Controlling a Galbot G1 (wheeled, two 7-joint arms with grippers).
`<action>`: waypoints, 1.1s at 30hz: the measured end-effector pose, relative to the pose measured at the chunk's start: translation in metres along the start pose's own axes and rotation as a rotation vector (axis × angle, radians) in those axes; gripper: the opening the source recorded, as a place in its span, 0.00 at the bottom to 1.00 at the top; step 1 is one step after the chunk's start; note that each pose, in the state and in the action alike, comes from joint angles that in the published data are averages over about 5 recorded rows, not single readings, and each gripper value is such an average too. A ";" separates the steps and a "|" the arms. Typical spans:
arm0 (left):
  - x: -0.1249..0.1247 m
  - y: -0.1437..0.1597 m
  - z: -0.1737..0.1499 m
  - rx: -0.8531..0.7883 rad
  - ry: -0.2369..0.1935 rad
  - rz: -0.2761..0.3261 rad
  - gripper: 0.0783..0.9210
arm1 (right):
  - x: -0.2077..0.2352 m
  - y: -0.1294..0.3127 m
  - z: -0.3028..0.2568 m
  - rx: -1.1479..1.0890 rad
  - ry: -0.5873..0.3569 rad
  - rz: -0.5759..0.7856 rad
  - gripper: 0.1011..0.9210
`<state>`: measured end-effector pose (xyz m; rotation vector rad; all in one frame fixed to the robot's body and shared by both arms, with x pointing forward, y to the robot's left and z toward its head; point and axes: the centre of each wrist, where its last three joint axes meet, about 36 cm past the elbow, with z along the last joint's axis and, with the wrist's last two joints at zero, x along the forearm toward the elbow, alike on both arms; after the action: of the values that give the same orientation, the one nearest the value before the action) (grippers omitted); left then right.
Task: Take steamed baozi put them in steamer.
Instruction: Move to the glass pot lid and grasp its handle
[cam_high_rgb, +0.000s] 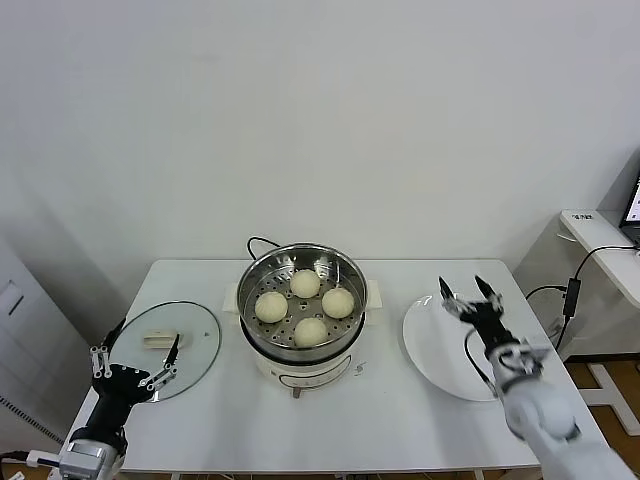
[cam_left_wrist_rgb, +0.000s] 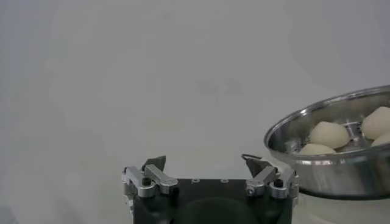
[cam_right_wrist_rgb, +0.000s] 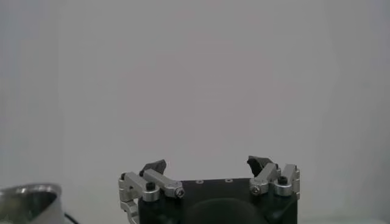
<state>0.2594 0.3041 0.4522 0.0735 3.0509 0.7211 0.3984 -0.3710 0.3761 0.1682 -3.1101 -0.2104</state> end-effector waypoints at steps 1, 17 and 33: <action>0.000 0.000 0.001 -0.005 0.001 -0.002 0.88 | 0.011 0.000 0.002 0.003 0.006 0.004 0.88; -0.021 0.021 0.099 -0.529 -0.060 0.010 0.88 | 0.106 0.004 0.016 0.035 0.085 0.057 0.88; -0.074 0.034 0.198 -0.994 -0.060 0.100 0.88 | 0.157 0.004 0.028 0.035 0.129 0.107 0.88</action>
<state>0.3377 0.4197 0.2902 0.2226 2.2890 2.0495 0.2413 -0.3800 0.3512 0.0149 -2.9853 -0.1365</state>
